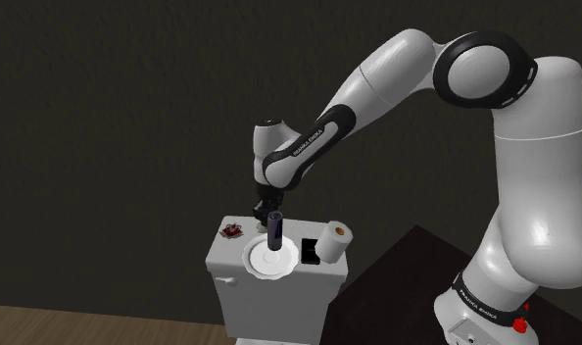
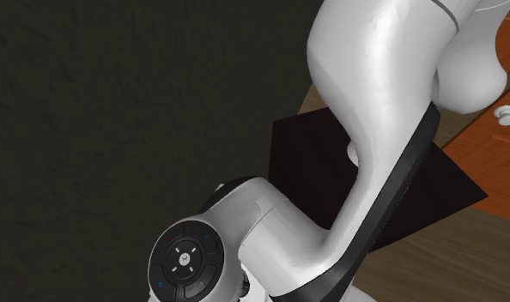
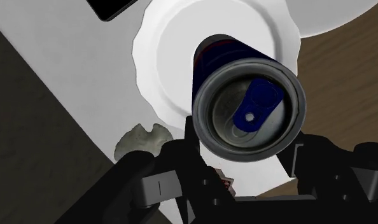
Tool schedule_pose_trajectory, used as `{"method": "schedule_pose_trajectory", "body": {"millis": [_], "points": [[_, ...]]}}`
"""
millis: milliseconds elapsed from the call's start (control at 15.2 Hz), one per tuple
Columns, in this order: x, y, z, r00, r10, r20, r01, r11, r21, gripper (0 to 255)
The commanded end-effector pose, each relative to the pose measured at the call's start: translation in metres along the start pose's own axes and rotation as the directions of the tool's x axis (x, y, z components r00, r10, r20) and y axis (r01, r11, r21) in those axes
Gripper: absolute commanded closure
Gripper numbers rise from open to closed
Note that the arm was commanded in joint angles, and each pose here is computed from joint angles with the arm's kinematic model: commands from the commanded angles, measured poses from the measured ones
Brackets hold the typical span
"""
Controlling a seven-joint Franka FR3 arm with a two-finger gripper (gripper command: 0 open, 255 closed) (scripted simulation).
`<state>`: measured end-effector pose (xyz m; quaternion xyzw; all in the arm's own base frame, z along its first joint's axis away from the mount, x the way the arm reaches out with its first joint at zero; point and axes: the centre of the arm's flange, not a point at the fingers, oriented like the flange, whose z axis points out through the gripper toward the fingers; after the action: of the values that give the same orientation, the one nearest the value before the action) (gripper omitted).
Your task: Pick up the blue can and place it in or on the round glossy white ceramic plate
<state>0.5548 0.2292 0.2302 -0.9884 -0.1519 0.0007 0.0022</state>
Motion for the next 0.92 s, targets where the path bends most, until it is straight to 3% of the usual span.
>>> {"method": "schedule_pose_trajectory", "body": {"millis": [0,528,858], "points": [[0.001,0.0,0.011,1.0,0.0,-0.001,0.0,1.0,0.0,255],[0.001,0.0,0.055,1.0,0.0,-0.001,0.0,1.0,0.0,255],[0.001,0.0,0.055,1.0,0.0,-0.001,0.0,1.0,0.0,255]]}}
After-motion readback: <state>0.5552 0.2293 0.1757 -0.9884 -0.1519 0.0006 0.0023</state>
